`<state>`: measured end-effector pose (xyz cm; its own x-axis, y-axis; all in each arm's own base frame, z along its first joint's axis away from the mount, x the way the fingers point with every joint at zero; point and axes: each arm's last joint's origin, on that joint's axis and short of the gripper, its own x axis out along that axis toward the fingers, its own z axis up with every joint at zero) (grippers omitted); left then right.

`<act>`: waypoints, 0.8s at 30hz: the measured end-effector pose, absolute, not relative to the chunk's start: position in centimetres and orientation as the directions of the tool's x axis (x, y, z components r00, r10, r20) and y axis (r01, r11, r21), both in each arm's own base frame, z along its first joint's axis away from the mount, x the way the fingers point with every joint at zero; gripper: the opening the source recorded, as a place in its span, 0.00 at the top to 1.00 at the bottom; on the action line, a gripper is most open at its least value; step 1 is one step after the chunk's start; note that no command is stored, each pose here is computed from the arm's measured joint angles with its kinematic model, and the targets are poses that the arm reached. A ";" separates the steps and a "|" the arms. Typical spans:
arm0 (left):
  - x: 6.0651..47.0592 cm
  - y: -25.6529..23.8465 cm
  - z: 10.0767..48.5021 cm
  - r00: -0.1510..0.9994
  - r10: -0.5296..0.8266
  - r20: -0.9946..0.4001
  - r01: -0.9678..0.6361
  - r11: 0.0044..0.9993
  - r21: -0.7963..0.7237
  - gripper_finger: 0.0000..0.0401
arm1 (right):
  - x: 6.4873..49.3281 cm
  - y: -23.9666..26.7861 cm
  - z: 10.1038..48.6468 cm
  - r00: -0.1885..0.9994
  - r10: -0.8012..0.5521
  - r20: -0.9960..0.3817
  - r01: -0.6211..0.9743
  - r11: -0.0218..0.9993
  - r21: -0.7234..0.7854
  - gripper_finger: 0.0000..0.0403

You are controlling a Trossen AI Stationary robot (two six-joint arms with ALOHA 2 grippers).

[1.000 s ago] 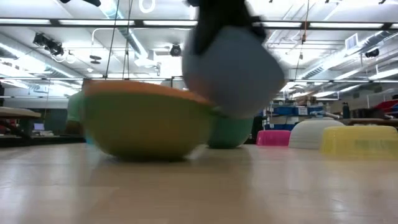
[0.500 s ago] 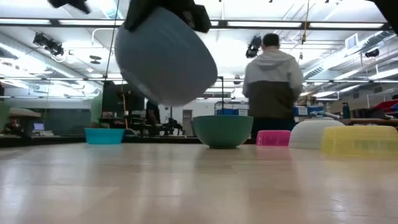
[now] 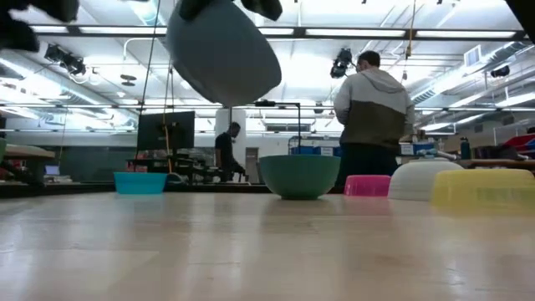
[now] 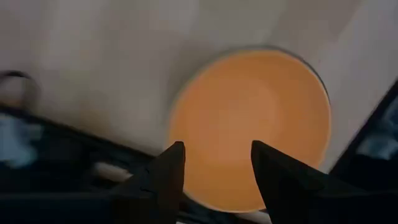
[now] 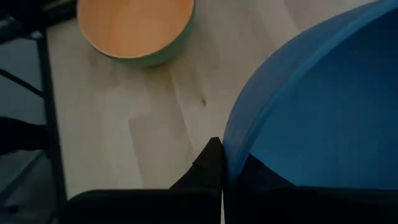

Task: Nest bowls inside each other
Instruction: Stack the bottom right blue bowl on top of the orange bowl

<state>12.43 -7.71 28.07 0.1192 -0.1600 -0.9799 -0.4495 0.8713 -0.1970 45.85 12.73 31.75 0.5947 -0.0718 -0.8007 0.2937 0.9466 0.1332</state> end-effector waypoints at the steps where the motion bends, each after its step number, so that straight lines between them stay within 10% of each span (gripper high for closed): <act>1: 12.7 -8.2 27.4 0.113 -0.187 -0.976 -0.438 0.872 -0.218 0.52 | 45.7 12.7 31.9 0.593 -0.083 -0.801 0.295 0.948 0.120 1.00; 24: 18.1 -13.6 17.8 0.193 -0.215 -0.957 -0.341 0.900 -0.271 0.71 | 39.3 10.5 40.9 0.692 -0.314 -0.650 0.405 0.914 -0.011 1.00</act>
